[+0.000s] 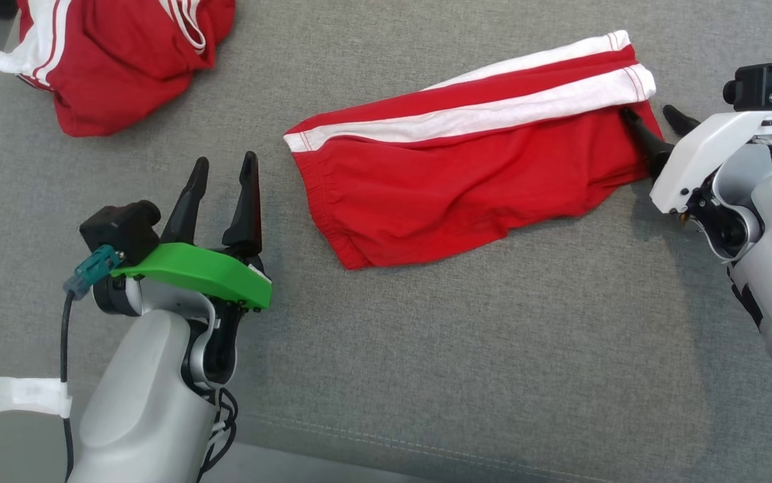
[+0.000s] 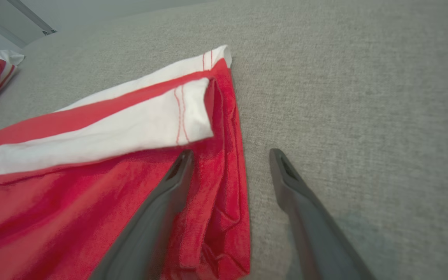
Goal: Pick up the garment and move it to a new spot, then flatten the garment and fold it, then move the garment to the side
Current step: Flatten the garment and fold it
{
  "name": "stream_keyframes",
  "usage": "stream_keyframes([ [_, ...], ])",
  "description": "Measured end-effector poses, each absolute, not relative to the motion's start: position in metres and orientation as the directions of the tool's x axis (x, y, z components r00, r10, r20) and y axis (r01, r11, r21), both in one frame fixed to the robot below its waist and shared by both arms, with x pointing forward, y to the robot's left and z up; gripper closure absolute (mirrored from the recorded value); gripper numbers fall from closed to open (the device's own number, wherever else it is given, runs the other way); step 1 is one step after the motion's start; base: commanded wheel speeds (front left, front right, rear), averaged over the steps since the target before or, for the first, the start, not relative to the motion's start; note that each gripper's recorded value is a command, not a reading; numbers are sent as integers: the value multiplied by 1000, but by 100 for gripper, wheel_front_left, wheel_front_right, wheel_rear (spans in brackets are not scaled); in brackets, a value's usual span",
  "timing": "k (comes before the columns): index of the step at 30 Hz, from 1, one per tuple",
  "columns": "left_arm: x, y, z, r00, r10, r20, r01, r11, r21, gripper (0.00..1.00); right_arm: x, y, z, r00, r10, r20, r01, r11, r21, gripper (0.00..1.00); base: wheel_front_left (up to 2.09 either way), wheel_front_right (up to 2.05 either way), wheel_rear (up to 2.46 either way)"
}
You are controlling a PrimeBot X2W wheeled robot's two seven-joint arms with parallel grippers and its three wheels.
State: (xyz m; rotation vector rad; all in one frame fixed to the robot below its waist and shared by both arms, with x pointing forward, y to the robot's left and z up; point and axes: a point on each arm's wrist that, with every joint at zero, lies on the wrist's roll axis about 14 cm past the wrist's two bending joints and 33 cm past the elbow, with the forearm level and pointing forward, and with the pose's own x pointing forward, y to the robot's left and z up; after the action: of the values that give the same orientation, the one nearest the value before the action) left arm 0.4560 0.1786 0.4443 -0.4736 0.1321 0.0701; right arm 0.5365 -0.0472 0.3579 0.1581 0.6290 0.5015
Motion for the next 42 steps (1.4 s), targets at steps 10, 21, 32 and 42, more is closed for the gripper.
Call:
stream_keyframes([
  [10,447,191,453,990,81,-116,-126,879,-461,0,528,-28,355,649,531,-545,-426,847,317,100,0,0,0],
  [21,451,183,471,997,62,-56,-81,870,-486,0,526,-34,377,698,536,-475,-415,843,342,100,0,0,0],
  [32,452,164,477,999,16,-28,-28,863,-504,0,496,-77,374,789,451,-417,-283,870,405,100,0,0,0],
  [42,449,146,489,999,-32,9,32,856,-516,0,463,-102,377,852,364,-377,-164,868,468,100,0,0,0],
])
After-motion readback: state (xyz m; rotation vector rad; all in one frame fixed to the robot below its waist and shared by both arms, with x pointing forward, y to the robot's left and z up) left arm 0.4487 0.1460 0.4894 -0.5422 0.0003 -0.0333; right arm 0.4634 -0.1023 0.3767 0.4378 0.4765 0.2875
